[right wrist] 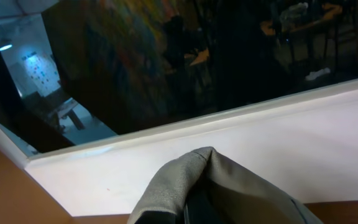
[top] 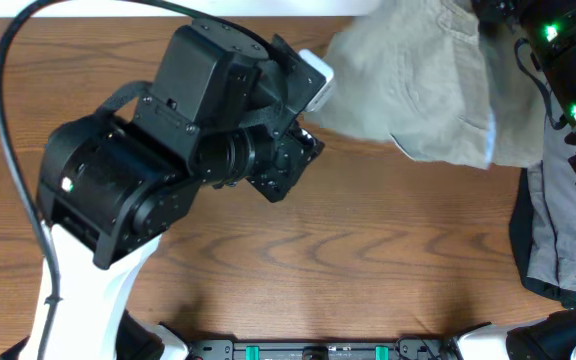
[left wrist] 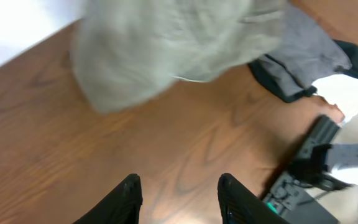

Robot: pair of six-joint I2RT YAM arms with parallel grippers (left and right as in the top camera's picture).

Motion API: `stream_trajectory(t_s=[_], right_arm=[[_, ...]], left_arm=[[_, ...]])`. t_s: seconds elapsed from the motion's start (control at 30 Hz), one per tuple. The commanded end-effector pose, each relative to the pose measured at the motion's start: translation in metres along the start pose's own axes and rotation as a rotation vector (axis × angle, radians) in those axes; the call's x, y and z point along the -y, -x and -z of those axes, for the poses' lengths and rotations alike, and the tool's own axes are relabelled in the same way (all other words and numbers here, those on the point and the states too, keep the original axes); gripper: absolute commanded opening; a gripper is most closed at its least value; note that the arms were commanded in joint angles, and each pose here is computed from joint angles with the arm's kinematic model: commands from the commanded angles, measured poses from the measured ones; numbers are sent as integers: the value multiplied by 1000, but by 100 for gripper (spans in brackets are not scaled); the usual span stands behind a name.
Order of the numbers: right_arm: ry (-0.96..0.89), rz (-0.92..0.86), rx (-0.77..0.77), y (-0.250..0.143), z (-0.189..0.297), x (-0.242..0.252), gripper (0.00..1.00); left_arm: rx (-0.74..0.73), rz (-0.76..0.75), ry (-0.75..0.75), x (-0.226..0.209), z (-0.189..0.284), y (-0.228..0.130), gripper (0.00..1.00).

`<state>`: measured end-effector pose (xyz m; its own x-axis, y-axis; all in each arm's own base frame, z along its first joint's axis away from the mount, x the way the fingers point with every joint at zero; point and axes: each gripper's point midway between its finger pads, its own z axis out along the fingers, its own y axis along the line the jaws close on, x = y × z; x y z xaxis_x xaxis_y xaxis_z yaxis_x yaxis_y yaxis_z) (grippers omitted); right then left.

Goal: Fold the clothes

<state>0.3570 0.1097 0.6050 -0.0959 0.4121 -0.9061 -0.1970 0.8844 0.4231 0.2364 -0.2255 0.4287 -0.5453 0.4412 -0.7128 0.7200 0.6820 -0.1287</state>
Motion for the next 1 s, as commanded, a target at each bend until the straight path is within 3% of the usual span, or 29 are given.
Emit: stream_trajectory(t_s=[0.0,0.23,0.43,0.57,0.77,0.97], right_arm=[[-4,-43,56,15,11,-4,2],[-91,-73,168,30,19,-7,2],[-264,-80,277,42,16,12,1],[-476,7,240,23,12,46,2],[-646,154,120,-8,12,74,2],[-676,186,64,-20,15,82,2]], left_arm=[[58,-17,79,-9,25,0,43],[66,-2,-11,7,25,1,44],[66,-8,6,4,20,4,44],[75,-7,32,0,23,5,44],[75,3,26,0,20,7,44],[78,-3,-59,13,13,12,44]])
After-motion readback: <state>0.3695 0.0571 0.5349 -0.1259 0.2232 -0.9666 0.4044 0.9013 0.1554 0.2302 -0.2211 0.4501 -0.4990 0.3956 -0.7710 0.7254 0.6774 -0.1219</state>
